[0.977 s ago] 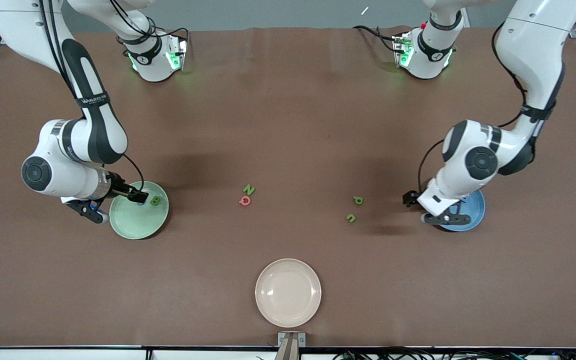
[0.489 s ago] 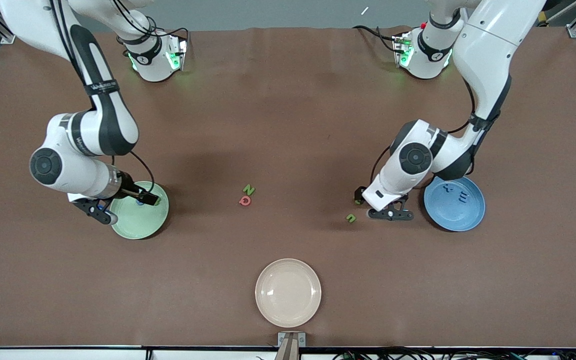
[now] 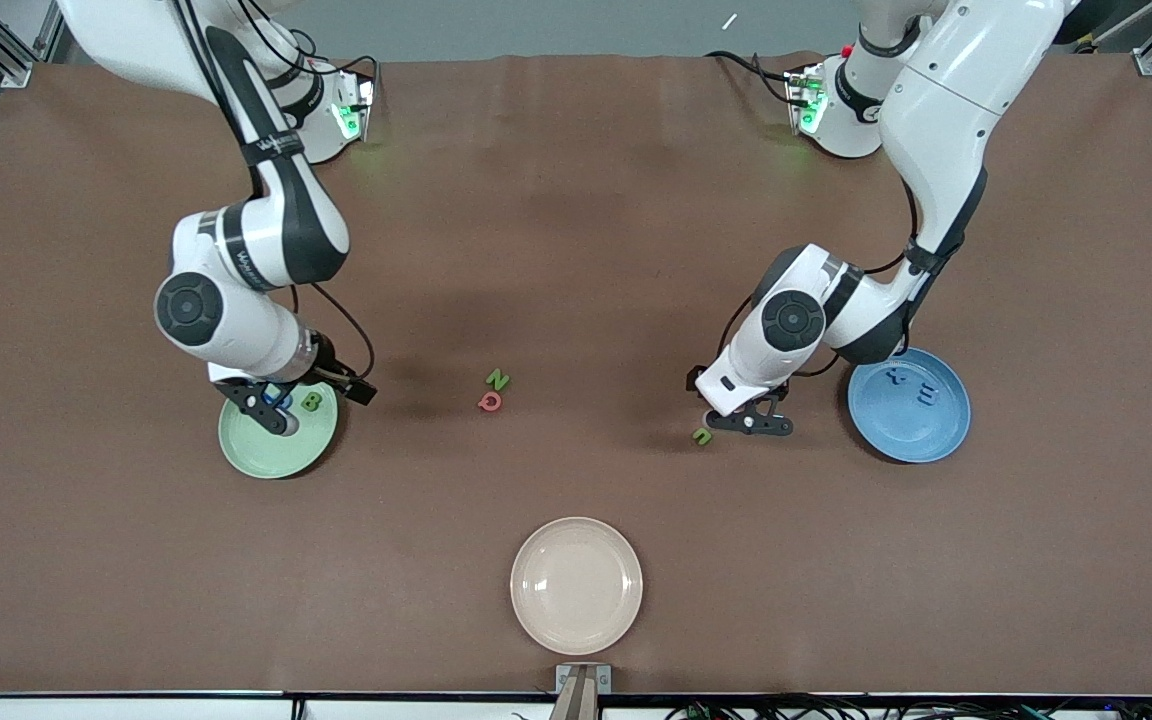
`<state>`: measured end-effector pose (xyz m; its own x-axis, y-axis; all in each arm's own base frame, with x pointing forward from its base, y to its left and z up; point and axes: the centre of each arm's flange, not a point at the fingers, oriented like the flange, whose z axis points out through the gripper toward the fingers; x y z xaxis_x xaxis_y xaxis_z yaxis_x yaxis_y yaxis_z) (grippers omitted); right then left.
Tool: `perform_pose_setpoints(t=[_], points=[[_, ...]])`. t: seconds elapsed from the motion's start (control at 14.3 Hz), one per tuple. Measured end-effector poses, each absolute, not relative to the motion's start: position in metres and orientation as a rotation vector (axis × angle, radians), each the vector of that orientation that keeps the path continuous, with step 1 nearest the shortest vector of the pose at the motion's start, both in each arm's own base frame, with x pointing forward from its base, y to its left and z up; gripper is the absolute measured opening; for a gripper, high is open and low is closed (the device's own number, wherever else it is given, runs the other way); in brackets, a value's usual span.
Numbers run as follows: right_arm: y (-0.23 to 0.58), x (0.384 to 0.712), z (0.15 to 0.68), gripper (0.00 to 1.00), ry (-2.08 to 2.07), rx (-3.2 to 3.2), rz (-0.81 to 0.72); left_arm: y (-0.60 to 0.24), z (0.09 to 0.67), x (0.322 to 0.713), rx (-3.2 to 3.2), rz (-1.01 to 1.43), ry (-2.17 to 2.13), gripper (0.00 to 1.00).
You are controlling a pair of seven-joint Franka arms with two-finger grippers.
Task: Sort upper and lower case letters into plates
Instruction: 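Grasp the pink Q with the right gripper while the left gripper grasps p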
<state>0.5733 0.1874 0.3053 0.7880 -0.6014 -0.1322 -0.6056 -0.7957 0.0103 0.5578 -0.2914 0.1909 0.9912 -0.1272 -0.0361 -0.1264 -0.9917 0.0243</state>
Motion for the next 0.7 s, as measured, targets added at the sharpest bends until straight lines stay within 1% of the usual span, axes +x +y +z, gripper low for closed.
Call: perform_pose_setpoints(t=[0.07,0.14,0.21,0.28,0.35,0.42,0.49,0.56,0.63,0.7], points=[[0.199,0.569,0.301,1.00,0.996,-2.942,0.200,-0.293,0.190,0.557,3.112,-0.058,-0.204,0.98],[0.207,0.566,0.295,1.00,0.993,-2.949,0.205,-0.294,0.189,0.557,3.113,-0.053,-0.212,0.95],[0.213,0.563,0.287,1.00,0.985,-2.960,0.214,-0.296,0.187,0.558,3.114,-0.041,-0.217,0.94],[0.221,0.561,0.279,1.00,0.970,-2.969,0.215,-0.297,0.184,0.558,3.116,-0.031,-0.221,0.89],[0.231,0.559,0.274,1.00,0.949,-2.973,0.195,-0.298,0.181,0.557,3.117,-0.022,-0.221,0.89],[0.244,0.557,0.270,1.00,0.934,-2.970,0.166,-0.299,0.178,0.557,3.117,-0.017,-0.221,0.84],[0.259,0.553,0.266,1.00,0.932,-2.964,0.139,-0.299,0.174,0.557,3.118,-0.018,-0.218,0.84],[0.274,0.549,0.262,1.00,0.935,-2.953,0.113,-0.300,0.171,0.557,3.117,-0.021,-0.217,0.77],[0.286,0.546,0.256,1.00,0.941,-2.937,0.084,-0.300,0.171,0.558,3.117,-0.018,-0.217,0.68],[0.295,0.544,0.248,1.00,0.954,-2.918,0.063,-0.300,0.174,0.560,3.116,-0.011,-0.216,0.56]])
